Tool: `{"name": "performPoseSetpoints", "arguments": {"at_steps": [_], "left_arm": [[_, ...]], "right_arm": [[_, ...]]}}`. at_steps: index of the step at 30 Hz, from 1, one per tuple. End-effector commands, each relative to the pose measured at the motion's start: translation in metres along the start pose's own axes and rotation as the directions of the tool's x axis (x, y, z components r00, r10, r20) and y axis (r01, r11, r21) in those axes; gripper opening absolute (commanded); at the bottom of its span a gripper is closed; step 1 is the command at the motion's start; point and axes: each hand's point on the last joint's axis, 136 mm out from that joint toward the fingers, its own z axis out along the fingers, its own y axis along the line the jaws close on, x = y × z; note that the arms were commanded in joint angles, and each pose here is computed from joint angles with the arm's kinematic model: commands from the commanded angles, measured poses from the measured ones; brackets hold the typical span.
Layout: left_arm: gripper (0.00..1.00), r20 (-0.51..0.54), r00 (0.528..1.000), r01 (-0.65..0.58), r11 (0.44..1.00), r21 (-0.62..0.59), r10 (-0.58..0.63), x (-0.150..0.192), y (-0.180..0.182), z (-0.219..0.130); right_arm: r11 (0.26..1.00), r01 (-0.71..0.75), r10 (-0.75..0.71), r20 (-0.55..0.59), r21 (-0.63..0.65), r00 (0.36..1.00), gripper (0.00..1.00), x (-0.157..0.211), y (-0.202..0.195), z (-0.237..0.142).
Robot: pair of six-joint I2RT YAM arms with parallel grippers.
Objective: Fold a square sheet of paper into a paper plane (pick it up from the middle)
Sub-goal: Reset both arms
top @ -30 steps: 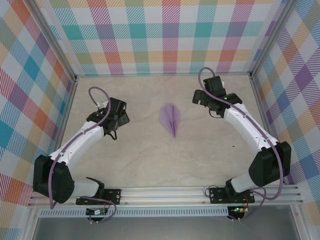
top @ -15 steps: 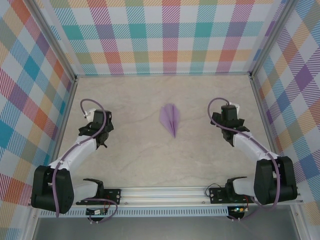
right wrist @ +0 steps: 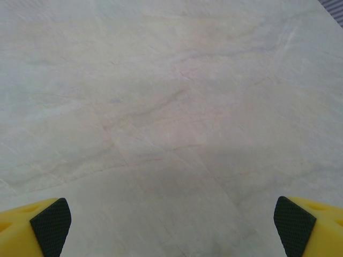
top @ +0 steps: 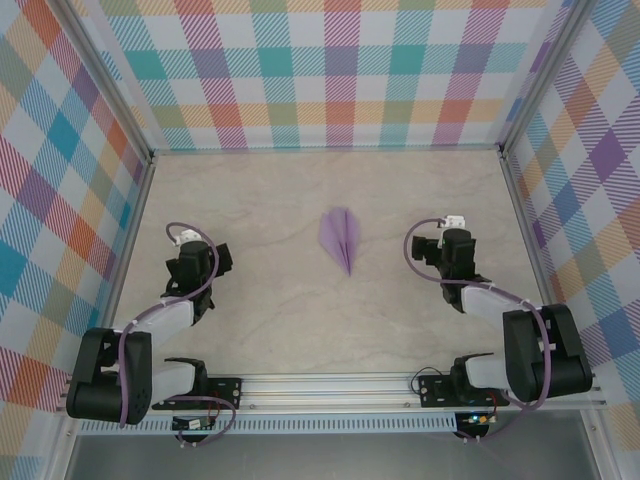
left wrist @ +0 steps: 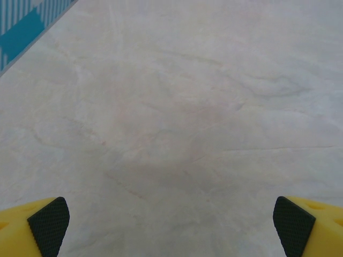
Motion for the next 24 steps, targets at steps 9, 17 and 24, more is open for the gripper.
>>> {"name": "performPoseSetpoints", "arguments": {"at_steps": [9, 17, 24], "left_arm": [[1.00, 0.129, 0.991, -0.065, 0.978, 0.196, 0.040, -0.032, -0.038, 0.019], [1.00, 0.120, 0.992, -0.066, 0.971, 0.229, 0.040, -0.025, -0.046, 0.036], [1.00, 0.105, 0.994, -0.045, 0.982, 0.186, 0.025, -0.017, -0.039, 0.045]], "right_arm": [[0.997, 0.063, -0.055, 0.158, -0.047, 0.986, 1.00, -0.031, 0.006, 0.007], [0.996, 0.013, 0.000, 0.142, -0.086, 0.990, 1.00, -0.022, -0.003, 0.023], [0.995, -0.004, 0.018, 0.144, -0.098, 0.989, 1.00, -0.015, -0.005, 0.029]]}}
